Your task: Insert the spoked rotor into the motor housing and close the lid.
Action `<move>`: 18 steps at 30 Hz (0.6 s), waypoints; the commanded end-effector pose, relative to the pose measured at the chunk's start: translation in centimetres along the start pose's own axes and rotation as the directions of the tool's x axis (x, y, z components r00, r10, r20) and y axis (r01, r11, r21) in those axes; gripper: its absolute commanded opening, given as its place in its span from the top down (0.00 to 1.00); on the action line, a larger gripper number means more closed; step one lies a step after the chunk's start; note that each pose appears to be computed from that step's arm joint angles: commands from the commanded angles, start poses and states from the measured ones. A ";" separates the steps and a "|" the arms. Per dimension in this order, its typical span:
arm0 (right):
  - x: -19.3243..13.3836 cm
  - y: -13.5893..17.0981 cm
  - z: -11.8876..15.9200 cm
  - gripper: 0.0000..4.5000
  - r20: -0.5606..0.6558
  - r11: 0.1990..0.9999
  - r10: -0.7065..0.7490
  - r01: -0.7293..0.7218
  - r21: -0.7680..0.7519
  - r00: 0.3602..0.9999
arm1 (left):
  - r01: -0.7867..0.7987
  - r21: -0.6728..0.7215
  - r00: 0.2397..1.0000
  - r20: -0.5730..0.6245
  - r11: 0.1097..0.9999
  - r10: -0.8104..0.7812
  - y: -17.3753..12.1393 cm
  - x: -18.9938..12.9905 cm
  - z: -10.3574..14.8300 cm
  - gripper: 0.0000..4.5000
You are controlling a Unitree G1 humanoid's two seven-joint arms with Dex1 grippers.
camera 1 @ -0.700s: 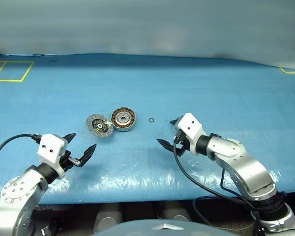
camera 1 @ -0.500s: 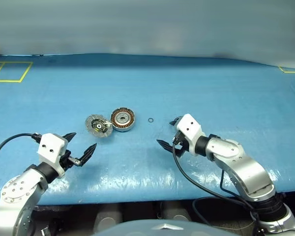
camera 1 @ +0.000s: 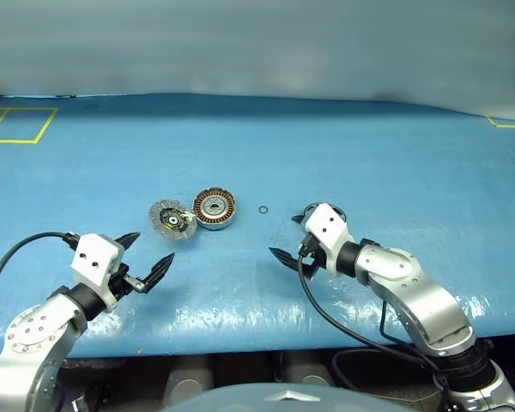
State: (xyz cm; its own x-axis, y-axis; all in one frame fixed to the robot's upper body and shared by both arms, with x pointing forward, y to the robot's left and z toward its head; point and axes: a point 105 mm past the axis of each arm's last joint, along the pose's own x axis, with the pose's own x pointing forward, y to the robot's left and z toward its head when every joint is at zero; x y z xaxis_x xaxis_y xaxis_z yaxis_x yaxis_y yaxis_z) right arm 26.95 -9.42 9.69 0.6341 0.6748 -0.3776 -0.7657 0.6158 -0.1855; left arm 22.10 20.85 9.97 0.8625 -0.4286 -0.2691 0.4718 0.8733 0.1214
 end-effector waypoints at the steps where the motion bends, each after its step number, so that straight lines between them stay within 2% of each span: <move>1: -0.2 0.0 0.6 0.00 0.023 1.000 0.000 0.001 -0.018 1.000 | 0.018 0.037 1.000 0.010 0.999 -0.018 -0.3 -0.1 0.6 0.00; 18: 0.2 0.5 0.9 0.00 0.026 0.998 0.050 -0.049 -0.040 0.998 | 0.044 0.016 0.999 0.013 0.999 -0.044 -0.8 0.1 0.3 0.00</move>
State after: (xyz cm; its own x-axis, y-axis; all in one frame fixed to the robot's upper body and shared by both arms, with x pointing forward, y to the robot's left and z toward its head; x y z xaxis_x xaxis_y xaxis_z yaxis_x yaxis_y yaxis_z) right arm 26.65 -8.91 9.47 0.5994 0.7005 -0.3875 -0.7931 0.5852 -0.1688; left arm 21.82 20.29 9.50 0.8432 -0.4564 -0.2840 0.5005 0.8593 0.1053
